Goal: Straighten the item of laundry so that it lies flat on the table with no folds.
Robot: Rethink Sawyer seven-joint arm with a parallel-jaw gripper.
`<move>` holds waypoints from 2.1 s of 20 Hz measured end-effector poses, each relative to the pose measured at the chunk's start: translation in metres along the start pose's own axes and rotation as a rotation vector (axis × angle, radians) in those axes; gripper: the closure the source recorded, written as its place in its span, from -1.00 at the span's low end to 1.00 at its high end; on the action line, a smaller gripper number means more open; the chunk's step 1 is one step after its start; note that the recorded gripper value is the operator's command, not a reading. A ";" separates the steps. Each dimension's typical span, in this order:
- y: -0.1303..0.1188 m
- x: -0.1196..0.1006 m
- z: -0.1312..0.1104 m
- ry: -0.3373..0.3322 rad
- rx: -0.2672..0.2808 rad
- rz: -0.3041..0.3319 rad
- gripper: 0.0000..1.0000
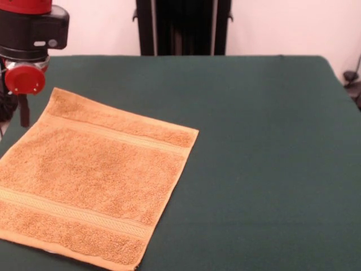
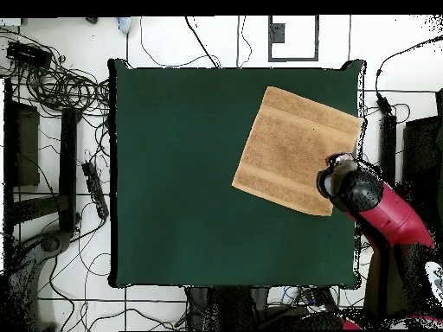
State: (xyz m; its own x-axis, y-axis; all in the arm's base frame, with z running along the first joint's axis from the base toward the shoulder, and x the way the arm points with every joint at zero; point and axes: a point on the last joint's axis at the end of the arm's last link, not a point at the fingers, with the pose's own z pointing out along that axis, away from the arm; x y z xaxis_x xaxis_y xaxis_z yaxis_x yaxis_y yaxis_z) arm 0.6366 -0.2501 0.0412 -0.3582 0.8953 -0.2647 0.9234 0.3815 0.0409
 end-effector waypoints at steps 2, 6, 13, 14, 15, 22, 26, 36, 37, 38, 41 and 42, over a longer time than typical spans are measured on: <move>-0.013 -0.004 0.008 0.002 0.010 0.018 -1.00; -0.028 -0.006 0.021 0.002 0.022 0.036 -1.00; -0.047 0.004 0.055 -0.020 0.030 0.042 -1.00; -0.048 0.009 0.060 -0.027 0.030 0.038 -1.00; -0.049 0.014 0.066 -0.030 0.029 0.034 -1.00; -0.050 0.029 0.079 -0.072 0.025 0.015 -1.00; -0.049 0.032 0.079 -0.085 0.029 0.001 -1.00; -0.050 0.032 0.078 -0.086 0.030 0.001 -1.00; -0.050 0.032 0.078 -0.087 0.031 -0.001 -1.00; -0.050 0.032 0.078 -0.088 0.032 -0.002 -1.00; -0.049 0.034 0.076 -0.093 0.038 -0.012 -1.00; -0.049 0.035 0.075 -0.095 0.041 -0.017 -1.00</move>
State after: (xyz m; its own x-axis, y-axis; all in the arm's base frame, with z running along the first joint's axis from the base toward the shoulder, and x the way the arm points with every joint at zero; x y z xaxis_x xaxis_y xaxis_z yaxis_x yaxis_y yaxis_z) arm 0.5892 -0.2549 -0.0422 -0.3612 0.8622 -0.3551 0.9228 0.3853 -0.0031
